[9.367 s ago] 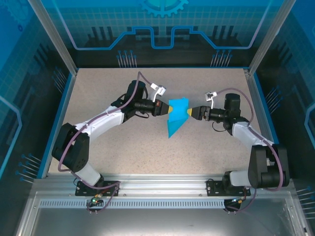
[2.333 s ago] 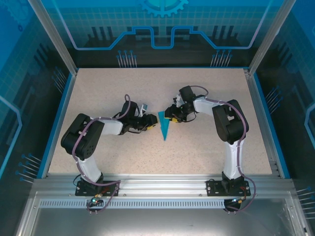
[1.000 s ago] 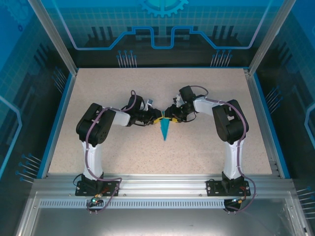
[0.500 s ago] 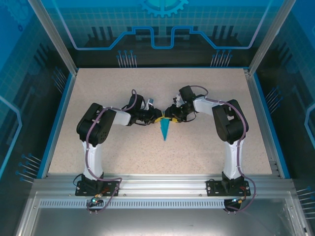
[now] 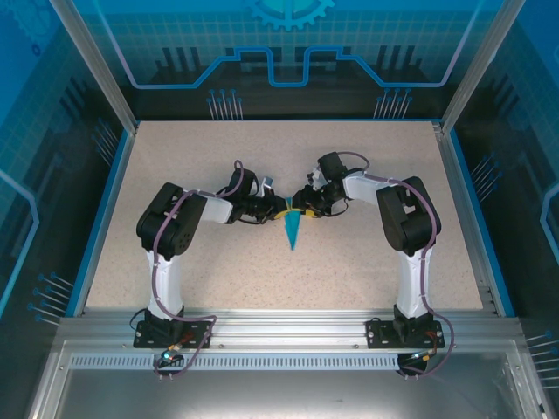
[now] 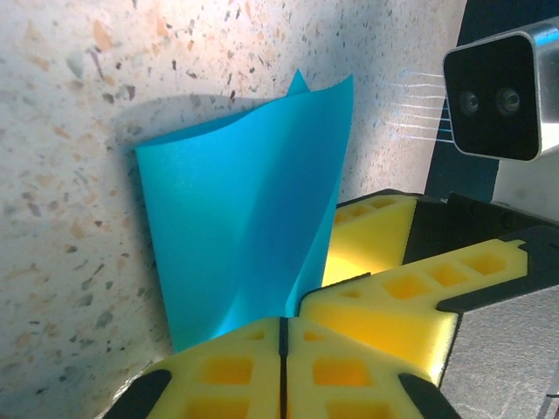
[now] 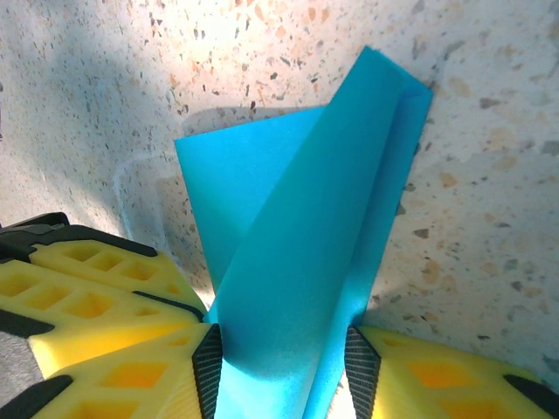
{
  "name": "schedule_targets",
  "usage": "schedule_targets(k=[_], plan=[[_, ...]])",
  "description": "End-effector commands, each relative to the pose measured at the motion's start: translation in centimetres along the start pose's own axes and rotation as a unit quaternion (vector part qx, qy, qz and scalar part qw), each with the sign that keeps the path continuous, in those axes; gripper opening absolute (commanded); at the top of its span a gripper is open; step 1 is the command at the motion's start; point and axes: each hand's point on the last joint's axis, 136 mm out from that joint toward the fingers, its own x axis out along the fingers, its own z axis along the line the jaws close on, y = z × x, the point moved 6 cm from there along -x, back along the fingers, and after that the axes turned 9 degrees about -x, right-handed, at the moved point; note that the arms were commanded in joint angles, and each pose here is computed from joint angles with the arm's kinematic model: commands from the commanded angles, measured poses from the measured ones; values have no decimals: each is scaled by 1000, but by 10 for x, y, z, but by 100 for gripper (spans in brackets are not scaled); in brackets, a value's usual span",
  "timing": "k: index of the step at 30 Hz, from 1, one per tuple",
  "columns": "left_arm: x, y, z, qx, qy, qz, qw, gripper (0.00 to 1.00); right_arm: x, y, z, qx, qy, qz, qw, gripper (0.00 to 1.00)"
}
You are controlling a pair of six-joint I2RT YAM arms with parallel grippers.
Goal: Fold a paper plane with a square sheet of paper (fold left side to right side)
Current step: Fold the wing for the fifth time at the center of the table.
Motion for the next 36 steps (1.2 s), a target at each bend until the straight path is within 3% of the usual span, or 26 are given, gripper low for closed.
schedule_targets(k=[1,13,36], plan=[[0,0,1,7,-7,3,1000,6,26,21,-12,5,23,43,999,46],[-13,-3,9,11,-18,-6,1000,3,24,18,-5,-6,1,40,999,49],[-6,-7,31,-5,-42,-2,999,2,25,18,-4,-7,-4,46,999,49]])
